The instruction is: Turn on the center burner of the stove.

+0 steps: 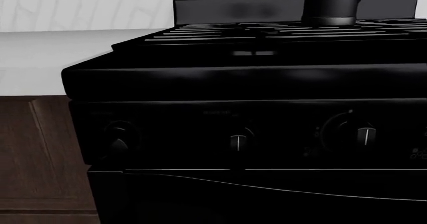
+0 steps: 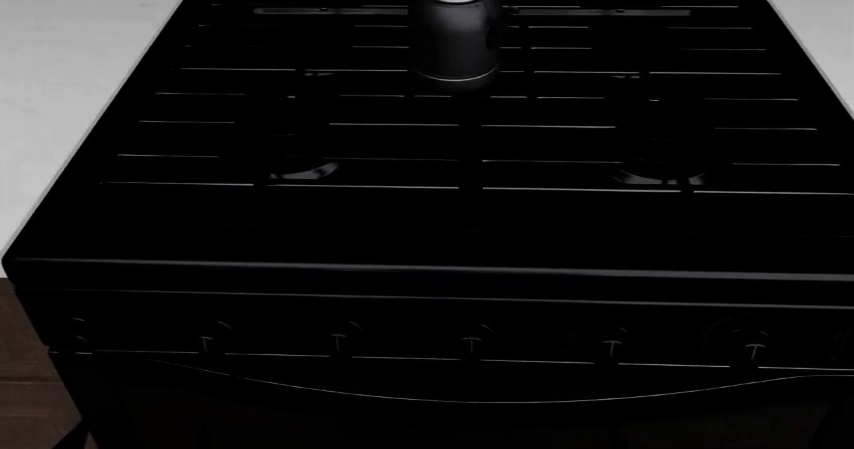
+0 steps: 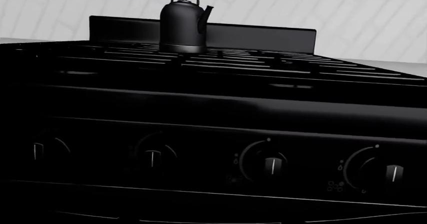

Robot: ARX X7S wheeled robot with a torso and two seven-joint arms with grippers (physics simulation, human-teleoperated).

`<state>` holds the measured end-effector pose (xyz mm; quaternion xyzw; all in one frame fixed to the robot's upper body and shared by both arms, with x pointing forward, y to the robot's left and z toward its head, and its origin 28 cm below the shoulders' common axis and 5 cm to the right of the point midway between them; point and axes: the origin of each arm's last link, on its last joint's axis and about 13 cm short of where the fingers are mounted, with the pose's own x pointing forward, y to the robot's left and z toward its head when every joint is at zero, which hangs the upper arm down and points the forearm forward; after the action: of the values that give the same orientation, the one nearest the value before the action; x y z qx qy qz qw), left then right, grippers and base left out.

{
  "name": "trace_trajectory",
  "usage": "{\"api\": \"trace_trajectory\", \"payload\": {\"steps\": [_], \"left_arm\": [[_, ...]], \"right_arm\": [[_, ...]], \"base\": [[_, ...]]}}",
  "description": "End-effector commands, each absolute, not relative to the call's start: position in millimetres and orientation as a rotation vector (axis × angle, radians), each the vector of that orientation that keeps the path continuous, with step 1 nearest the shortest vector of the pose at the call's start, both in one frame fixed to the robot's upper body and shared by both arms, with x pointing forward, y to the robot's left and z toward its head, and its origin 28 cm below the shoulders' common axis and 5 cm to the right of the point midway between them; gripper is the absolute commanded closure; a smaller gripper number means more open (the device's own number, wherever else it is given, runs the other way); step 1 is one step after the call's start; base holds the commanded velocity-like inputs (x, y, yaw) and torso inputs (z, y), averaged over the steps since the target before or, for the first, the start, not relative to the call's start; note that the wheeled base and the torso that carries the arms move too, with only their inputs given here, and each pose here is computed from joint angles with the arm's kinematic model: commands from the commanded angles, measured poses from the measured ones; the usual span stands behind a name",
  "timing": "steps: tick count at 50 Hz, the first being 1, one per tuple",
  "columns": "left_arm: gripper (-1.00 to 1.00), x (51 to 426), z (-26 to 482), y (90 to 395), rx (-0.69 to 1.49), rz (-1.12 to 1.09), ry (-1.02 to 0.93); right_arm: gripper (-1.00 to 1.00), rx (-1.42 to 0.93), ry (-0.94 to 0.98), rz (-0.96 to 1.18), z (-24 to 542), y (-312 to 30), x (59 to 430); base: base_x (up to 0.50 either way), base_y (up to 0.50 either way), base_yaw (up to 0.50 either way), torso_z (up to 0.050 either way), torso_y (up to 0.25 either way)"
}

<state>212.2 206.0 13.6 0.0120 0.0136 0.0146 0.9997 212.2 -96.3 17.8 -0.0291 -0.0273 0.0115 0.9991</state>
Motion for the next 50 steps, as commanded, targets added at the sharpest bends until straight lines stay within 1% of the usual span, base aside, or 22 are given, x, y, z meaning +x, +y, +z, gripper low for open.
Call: {"api": "trace_trajectory", "payload": {"steps": [1,16,36,39,42,50], "left_arm": [[-1.00,213,13,206,0.032,0.044,0.033],[-1.00,218,8,208,0.024,0.083,0.110],[-1.00,217,8,207,0.040,0.087,0.108],[-1.00,217,8,207,0.042,0.087,0.109],[-1.00,217,8,206,0.043,0.089,0.108],[-1.00,217,8,206,0.051,0.087,0.100]], "right_arm": [[-1.00,-0.095,-0.062,0.027,21,-99,218],[-1.00,-0.142,-0.072,0.007,26,-109,245],[-1.00,-0.112,-0.071,-0.054,17,-116,283],[-1.00,-0.110,-0.063,-0.068,7,-119,287],[-1.00,-0.112,-0.060,-0.076,12,-121,290],[-1.00,-0.131,-0.031,-0.088,-1,-127,298]], "base": [[0.00,0.00,0.00,0.000,0.000],[0.00,0.00,0.00,0.000,0.000],[0.00,0.00,0.00,0.000,0.000],[0.00,0.00,0.00,0.000,0.000],[0.00,0.00,0.00,0.000,0.000],[0.00,0.00,0.00,0.000,0.000]]}}
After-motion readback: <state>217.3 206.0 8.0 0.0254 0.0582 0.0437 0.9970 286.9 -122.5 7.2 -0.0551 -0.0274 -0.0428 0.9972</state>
